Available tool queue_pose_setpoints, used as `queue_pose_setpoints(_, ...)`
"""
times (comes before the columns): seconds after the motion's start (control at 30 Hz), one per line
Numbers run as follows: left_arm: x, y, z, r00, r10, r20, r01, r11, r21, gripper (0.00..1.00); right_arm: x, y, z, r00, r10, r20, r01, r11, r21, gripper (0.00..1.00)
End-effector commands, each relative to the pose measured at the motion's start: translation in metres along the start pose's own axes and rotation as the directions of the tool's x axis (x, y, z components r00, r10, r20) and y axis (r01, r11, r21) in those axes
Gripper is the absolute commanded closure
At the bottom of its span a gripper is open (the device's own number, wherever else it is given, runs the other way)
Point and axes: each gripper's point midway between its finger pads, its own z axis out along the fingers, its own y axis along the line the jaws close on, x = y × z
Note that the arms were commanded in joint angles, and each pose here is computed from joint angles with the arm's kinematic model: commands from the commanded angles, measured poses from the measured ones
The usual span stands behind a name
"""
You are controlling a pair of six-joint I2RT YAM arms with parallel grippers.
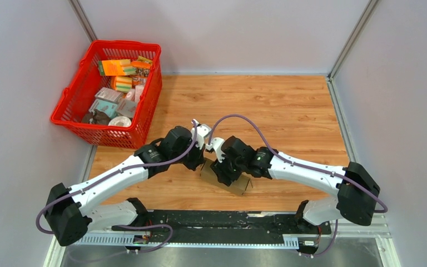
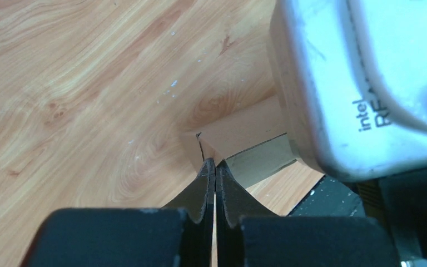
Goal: Fold the paper box
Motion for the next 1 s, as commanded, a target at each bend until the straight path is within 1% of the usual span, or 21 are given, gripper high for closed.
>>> queue_pose_setpoints(0.0, -0.032, -0.024, -0.015, 0.995, -0.069, 0.071, 0.062, 0.993, 0.097, 1.0, -0.001, -0.005, -0.003, 1.0, -0.003, 0.028, 0.002, 0.999, 0.038, 0.57)
queue_pose_setpoints(0.17, -0.032, -0.031, -0.016, 0.983, -0.176, 0.043, 0.17, 0.979, 0.111, 1.0, 0.006, -0.005, 0.004, 1.0, -0.024, -0.009, 0.024, 0.997, 0.072, 0.57)
queue_pose_setpoints(0.2, -0.032, -0.034, -0.014, 0.982, -0.188, 0.032, 0.182, 0.975, 0.126, 1.0, 0.004, -0.011, 0.005, 1.0, -0.028, -0.006, 0.029, 0.993, 0.117, 0.57)
queue_pose_setpoints(0.37, -0.027, -0.039, -0.008, 0.963, -0.27, -0.003, 0.267, 0.953, 0.139, 1.0, 0.0, -0.015, 0.008, 1.0, -0.002, 0.015, 0.0, 0.987, 0.158, 0.55)
queue_pose_setpoints(0.53, -0.031, -0.048, -0.011, 0.946, -0.323, 0.005, 0.316, 0.93, 0.185, 1.0, 0.001, -0.017, 0.01, 1.0, 0.004, 0.022, -0.008, 0.983, 0.181, 0.53)
queue_pose_setpoints(0.6, -0.029, -0.047, -0.011, 0.946, -0.325, 0.001, 0.319, 0.931, 0.174, 1.0, 0.002, -0.017, 0.011, 1.0, -0.001, 0.02, -0.003, 0.983, 0.183, 0.53)
queue_pose_setpoints(0.7, -0.017, -0.037, -0.01, 0.953, -0.303, -0.021, 0.304, 0.945, 0.121, 1.0, 0.003, -0.017, 0.011, 1.0, -0.003, 0.017, -0.001, 0.983, 0.182, 0.52)
queue_pose_setpoints(0.87, 0.007, -0.023, -0.005, 0.969, -0.243, -0.046, 0.246, 0.967, 0.062, 1.0, 0.003, -0.012, 0.01, 0.999, -0.015, 0.035, 0.01, 0.99, 0.142, 0.51)
queue_pose_setpoints(0.97, 0.021, -0.015, -0.003, 0.978, -0.201, -0.06, 0.203, 0.979, 0.035, 1.0, 0.004, -0.013, 0.011, 0.999, -0.023, 0.033, 0.018, 0.989, 0.147, 0.51)
